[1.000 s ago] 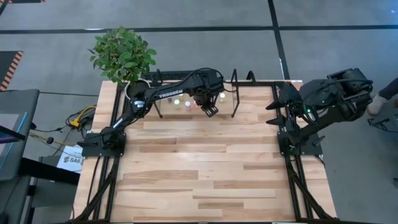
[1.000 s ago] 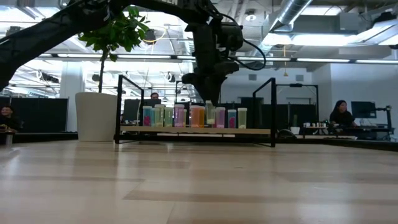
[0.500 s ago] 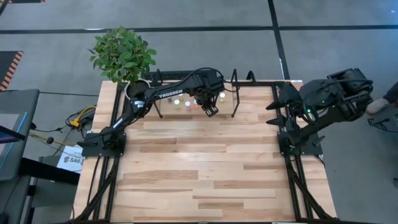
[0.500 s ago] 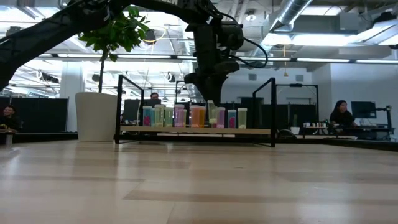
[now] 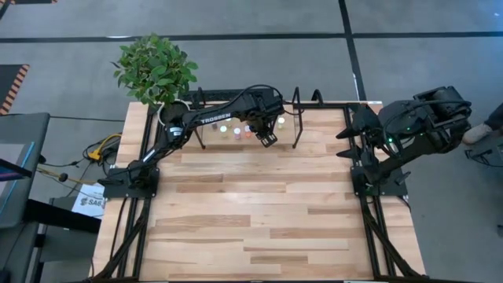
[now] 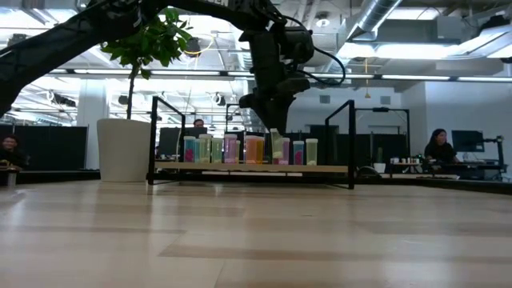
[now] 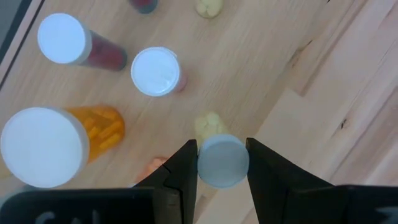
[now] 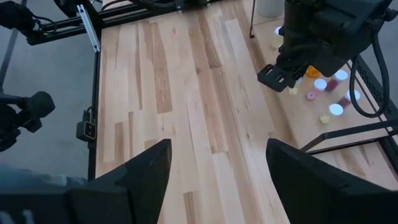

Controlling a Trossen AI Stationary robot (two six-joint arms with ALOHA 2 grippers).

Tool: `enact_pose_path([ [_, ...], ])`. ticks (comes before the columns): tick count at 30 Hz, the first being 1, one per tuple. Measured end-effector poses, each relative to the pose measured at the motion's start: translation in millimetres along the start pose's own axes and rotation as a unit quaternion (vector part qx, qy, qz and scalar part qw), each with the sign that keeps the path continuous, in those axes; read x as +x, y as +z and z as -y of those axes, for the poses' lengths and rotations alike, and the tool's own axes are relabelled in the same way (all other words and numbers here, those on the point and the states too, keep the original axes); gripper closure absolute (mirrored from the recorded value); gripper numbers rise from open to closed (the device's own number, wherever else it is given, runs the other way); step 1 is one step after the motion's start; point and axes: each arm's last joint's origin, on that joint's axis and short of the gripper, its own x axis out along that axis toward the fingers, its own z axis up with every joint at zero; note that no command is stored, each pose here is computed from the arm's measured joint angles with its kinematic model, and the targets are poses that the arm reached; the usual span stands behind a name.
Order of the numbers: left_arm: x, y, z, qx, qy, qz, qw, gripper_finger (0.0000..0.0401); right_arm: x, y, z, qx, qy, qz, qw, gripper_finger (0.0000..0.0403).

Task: Pick and place medicine bottles onto shelf by color
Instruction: Put the yellow pill bottle on the shelf

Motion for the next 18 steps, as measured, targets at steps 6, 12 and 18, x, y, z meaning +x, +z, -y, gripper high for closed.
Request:
enact_pose_path([
  [6,-0.2,0.1,0.0,-0.005,0.002,0.002,1.0,0.0307,0.0,0.0,0.0,0.0,0.0,0.0,1.0,0.0117],
  [12,-0.2,0.3,-0.4,-0.01,0.011,0.004,1.0,0.0307,0.0,0.0,0.0,0.0,0.0,0.0,1.0,0.0117],
  [18,-0.2,1.0,-1.0,-0.016,0.023,0.01,1.0,0.0307,0.0,0.0,0.0,0.0,0.0,0.0,1.0,0.0117],
])
